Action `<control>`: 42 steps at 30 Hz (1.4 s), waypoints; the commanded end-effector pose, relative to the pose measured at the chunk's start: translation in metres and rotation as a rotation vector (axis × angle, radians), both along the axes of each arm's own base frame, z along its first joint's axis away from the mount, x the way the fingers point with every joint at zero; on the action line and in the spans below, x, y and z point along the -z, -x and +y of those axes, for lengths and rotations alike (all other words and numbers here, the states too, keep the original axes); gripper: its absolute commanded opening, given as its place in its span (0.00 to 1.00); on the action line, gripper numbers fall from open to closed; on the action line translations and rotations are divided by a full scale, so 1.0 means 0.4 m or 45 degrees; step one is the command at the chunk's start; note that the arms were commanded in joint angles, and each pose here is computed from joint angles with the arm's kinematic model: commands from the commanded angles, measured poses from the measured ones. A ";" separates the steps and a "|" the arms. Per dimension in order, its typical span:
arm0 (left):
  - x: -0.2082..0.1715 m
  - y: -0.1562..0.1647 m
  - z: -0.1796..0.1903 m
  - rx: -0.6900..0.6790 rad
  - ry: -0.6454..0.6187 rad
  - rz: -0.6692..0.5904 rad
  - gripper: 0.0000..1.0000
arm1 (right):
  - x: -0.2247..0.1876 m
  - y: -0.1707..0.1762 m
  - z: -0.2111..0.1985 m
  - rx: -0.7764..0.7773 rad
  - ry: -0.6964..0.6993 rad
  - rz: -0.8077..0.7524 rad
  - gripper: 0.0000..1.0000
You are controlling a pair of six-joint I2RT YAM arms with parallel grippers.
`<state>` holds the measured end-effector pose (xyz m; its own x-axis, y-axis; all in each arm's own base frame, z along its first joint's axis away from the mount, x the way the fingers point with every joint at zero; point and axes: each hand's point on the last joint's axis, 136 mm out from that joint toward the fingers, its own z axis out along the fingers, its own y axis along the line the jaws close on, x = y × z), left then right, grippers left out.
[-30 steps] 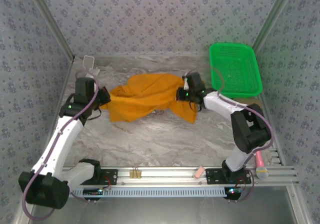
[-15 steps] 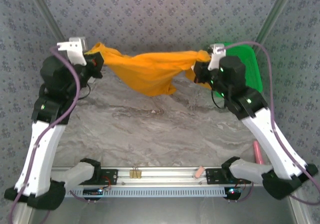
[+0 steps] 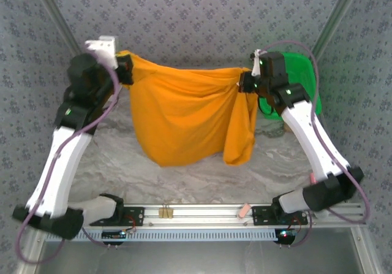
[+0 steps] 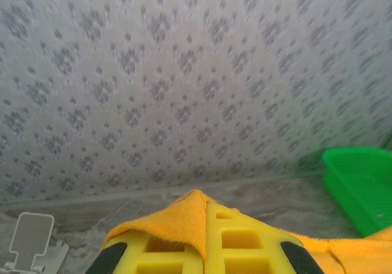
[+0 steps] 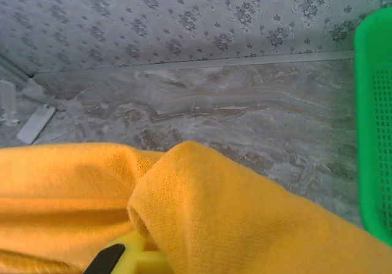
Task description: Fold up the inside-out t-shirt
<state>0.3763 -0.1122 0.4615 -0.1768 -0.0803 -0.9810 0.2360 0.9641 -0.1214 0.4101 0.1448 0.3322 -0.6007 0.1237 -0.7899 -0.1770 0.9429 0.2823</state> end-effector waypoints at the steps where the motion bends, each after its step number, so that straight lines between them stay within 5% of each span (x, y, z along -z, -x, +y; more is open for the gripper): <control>1: -0.047 -0.099 0.018 -0.076 -0.075 -0.062 0.00 | -0.088 -0.099 0.024 -0.069 -0.067 -0.121 0.00; 6: -0.155 -0.189 0.010 -0.060 -0.103 -0.095 0.00 | -0.192 -0.221 0.026 -0.080 -0.055 -0.247 0.00; 11: -0.301 -0.157 0.004 -0.035 -0.095 -0.202 0.00 | -0.327 -0.184 0.016 -0.084 -0.057 -0.361 0.00; 18: -0.360 0.068 0.014 0.026 -0.092 -0.261 0.00 | -0.372 0.053 0.057 -0.174 0.032 -0.424 0.00; 25: -0.455 0.473 0.041 0.288 0.078 -0.518 0.00 | -0.422 0.357 0.108 -0.350 -0.072 -0.514 0.00; 28: -0.464 0.511 0.058 0.282 0.078 -0.579 0.00 | -0.423 0.391 0.105 -0.352 -0.145 -0.495 0.00; 33: -0.389 0.392 0.022 0.246 0.015 -0.446 0.00 | -0.329 0.323 0.109 -0.258 -0.150 -0.327 0.00; 42: 0.052 -0.165 -0.042 0.075 -0.265 0.070 0.00 | 0.137 -0.059 0.085 -0.047 -0.117 0.194 0.00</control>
